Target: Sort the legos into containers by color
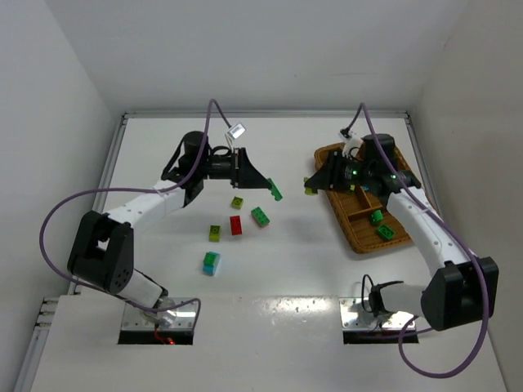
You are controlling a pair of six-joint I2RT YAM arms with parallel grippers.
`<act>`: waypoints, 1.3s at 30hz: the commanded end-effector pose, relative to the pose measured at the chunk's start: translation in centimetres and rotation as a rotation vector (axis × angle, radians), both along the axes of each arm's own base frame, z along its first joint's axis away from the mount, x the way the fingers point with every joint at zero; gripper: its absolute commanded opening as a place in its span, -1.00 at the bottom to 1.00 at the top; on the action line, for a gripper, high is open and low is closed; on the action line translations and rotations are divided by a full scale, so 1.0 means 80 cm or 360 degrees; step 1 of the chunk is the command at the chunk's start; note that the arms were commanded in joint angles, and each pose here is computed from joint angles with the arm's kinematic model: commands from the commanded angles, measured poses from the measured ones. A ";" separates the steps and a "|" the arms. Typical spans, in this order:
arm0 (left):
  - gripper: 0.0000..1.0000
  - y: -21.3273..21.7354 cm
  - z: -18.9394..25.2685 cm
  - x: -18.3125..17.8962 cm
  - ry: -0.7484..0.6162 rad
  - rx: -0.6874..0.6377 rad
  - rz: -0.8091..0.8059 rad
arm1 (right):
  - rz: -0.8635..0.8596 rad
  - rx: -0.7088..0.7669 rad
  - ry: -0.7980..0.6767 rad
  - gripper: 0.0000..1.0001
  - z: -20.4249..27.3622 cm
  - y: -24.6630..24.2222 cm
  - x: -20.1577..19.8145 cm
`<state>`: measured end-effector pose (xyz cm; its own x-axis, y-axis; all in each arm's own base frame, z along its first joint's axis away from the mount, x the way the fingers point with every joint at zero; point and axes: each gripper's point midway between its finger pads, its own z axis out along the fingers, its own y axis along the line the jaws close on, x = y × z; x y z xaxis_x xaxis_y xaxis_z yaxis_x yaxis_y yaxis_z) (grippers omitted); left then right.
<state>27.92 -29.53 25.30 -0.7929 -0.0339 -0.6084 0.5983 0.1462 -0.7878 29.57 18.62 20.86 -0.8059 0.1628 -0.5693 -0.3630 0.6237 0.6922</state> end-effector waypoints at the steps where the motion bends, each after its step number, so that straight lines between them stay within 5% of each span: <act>1: -1.00 -0.001 0.008 0.016 -0.0025 0.0010 0.0092 | -0.0706 -0.0440 0.0159 -0.68 -0.036 -0.083 0.050; 6: -1.00 -0.008 -0.021 0.043 0.0025 0.0311 0.0291 | -0.1283 -0.0831 0.0281 -0.65 -0.072 -0.170 0.094; 13: -1.00 -0.026 -0.043 0.048 0.0048 0.0524 0.0447 | -0.1392 -0.1111 0.0364 -0.59 -0.116 -0.197 0.142; 16: -1.00 -0.043 -0.047 0.042 0.0035 0.0556 0.0434 | -0.1417 -0.1125 0.0368 -0.39 -0.124 -0.201 0.165; 17: -1.00 -0.050 -0.052 0.038 0.0052 0.0572 0.0432 | -0.1402 -0.1125 0.0386 -0.26 -0.127 -0.198 0.169; 18: -1.00 -0.052 -0.053 0.036 0.0047 0.0578 0.0433 | -0.1402 -0.1137 0.0388 0.30 -0.130 -0.203 0.175; 19: -1.00 -0.055 -0.050 0.038 0.0026 0.0583 0.0456 | -0.1348 -0.1104 0.0393 0.61 -0.131 -0.194 0.184; 21: -1.00 -0.063 -0.064 0.031 0.0058 0.0646 0.0442 | -0.1326 -0.1070 0.0380 0.96 -0.122 -0.192 0.189; 25: -1.00 -0.085 -0.068 0.025 0.0023 0.0698 0.0401 | -0.1374 -0.0965 0.0348 0.86 -0.091 -0.210 0.177; 29: -1.00 -0.131 -0.065 0.017 -0.0025 0.0690 0.0319 | -0.1666 -0.0954 0.0351 0.31 -0.055 -0.270 0.123; 35: -1.00 -0.224 -0.090 -0.011 -0.0073 0.0724 0.0145 | -0.1857 -0.0761 0.0362 0.25 -0.034 -0.304 0.044; 39: -1.00 -0.296 -0.085 -0.015 -0.0152 0.0673 0.0087 | -0.1989 -0.0635 0.0249 0.41 0.004 -0.309 0.008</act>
